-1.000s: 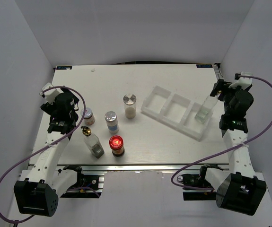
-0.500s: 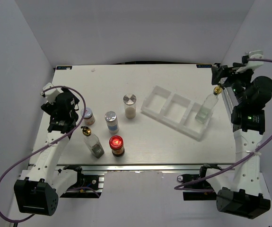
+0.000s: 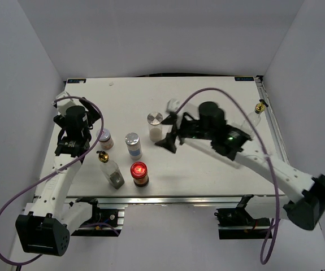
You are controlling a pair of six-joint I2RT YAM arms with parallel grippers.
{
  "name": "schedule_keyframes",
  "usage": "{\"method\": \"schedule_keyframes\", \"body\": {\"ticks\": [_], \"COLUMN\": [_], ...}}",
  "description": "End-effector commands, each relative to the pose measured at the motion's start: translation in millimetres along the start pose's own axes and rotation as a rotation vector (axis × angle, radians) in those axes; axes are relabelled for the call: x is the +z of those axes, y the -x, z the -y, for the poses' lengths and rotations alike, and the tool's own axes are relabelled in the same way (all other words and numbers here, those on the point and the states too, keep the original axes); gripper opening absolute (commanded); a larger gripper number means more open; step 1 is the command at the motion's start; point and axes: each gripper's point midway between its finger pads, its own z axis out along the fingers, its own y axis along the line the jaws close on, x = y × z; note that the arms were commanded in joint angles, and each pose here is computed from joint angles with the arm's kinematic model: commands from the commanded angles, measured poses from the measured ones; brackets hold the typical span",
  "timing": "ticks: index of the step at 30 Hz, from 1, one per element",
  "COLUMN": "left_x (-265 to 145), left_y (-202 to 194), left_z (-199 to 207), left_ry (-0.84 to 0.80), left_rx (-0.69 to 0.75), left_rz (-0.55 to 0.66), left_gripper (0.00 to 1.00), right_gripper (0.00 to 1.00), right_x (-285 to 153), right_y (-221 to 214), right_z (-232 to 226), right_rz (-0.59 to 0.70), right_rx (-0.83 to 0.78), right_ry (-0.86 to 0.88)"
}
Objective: Organize the condiment bottles
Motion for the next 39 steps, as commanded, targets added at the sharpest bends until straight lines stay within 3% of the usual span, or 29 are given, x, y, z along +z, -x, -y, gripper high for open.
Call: {"method": "schedule_keyframes", "body": {"ticks": [1, 4, 7, 10, 16, 24, 27, 31, 32, 34, 35, 36, 39], "left_x": [-9, -8, -7, -7, -9, -8, -9, -9, -10, -10, -10, -10, -10], "left_y": [11, 9, 8, 7, 6, 7, 7, 8, 9, 9, 10, 9, 10], "left_z": [23, 26, 22, 20, 16, 8, 5, 1, 0, -2, -2, -2, -4], "left_ry": [-0.138, -0.148, -0.125, -0.121, -0.115, -0.078, -0.065, -0.044, -0.04, -0.032, -0.031, -0.029, -0.017], "left_rx": [-0.017, -0.014, -0.01, -0.007, -0.012, -0.016, -0.019, -0.021, -0.02, -0.022, -0.024, -0.024, -0.025], "left_rz": [0.01, 0.006, 0.003, 0.007, 0.019, 0.032, 0.038, 0.047, 0.047, 0.051, 0.053, 0.051, 0.055], "left_gripper": [0.98, 0.98, 0.98, 0.98, 0.98, 0.98, 0.98, 0.98, 0.98, 0.98, 0.98, 0.98, 0.98], "right_gripper": [0.89, 0.89, 0.89, 0.89, 0.9, 0.88, 0.83, 0.64, 0.5, 0.33, 0.13, 0.03, 0.0], "right_x": [45, 88, 120, 142, 169, 204, 213, 220, 220, 220, 218, 216, 206], "right_y": [3, 5, 11, 20, 37, 33, 26, 17, 17, 16, 16, 19, 34], "right_z": [-42, -97, -124, -128, -143, -160, -167, -174, -177, -180, -181, -182, -183], "right_rz": [0.017, 0.052, 0.097, 0.146, 0.244, 0.239, 0.216, 0.18, 0.174, 0.161, 0.158, 0.162, 0.193], "right_rx": [-0.09, -0.097, -0.112, -0.144, -0.056, -0.002, 0.022, 0.052, 0.052, 0.057, 0.056, 0.057, 0.031], "right_ry": [0.137, 0.305, 0.344, 0.276, 0.274, 0.296, 0.312, 0.339, 0.354, 0.366, 0.377, 0.381, 0.404]}}
